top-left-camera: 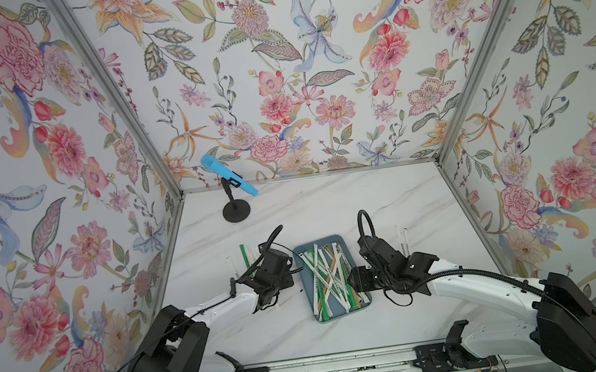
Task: Put the straws into the storage box
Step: Pick up the straw from the center of the board.
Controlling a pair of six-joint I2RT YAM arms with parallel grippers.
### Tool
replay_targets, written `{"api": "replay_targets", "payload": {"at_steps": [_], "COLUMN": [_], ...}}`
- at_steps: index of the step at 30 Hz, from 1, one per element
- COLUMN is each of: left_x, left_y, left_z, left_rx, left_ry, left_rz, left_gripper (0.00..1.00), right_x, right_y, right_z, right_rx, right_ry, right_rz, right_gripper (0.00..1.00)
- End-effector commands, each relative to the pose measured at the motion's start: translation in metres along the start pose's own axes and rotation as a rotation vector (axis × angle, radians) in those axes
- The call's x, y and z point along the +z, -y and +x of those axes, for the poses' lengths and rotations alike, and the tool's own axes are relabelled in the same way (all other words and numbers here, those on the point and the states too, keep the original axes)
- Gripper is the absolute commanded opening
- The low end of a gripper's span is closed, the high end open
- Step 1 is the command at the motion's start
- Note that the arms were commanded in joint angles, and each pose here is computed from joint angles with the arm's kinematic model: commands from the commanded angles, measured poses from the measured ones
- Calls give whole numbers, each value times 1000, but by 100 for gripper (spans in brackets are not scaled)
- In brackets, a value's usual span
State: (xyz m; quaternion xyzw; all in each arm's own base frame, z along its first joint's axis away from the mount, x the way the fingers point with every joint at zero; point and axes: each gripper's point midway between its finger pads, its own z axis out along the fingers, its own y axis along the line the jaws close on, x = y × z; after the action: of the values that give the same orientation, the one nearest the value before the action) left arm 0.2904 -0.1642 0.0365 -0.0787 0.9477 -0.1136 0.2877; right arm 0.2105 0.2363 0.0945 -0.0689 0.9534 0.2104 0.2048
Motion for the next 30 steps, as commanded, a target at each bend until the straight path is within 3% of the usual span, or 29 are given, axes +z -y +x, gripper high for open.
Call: {"api": "replay_targets", "payload": {"at_steps": [1, 10, 22, 25, 30], "left_x": [5, 21, 48, 41, 16], "left_y": [5, 11, -17, -12, -1], "left_z": [-4, -14, 33, 26, 1], "left_rx": [-61, -159, -192, -177, -159], "left_ry": [-20, -12, -215, -186, -93], "left_rz": [10, 2, -148, -167, -168], "left_gripper": [52, 47, 0, 0, 0], "right_x": [-7, -14, -46, -48, -44], "right_y": [1, 4, 29, 39, 84], "right_z": [-7, -13, -38, -38, -37], "right_rx": [12, 15, 115, 117, 173], "right_ry": [30, 40, 125, 126, 107], "right_rz": [-9, -45, -134, -140, -25], "right_gripper": [60, 61, 63, 63, 63]}}
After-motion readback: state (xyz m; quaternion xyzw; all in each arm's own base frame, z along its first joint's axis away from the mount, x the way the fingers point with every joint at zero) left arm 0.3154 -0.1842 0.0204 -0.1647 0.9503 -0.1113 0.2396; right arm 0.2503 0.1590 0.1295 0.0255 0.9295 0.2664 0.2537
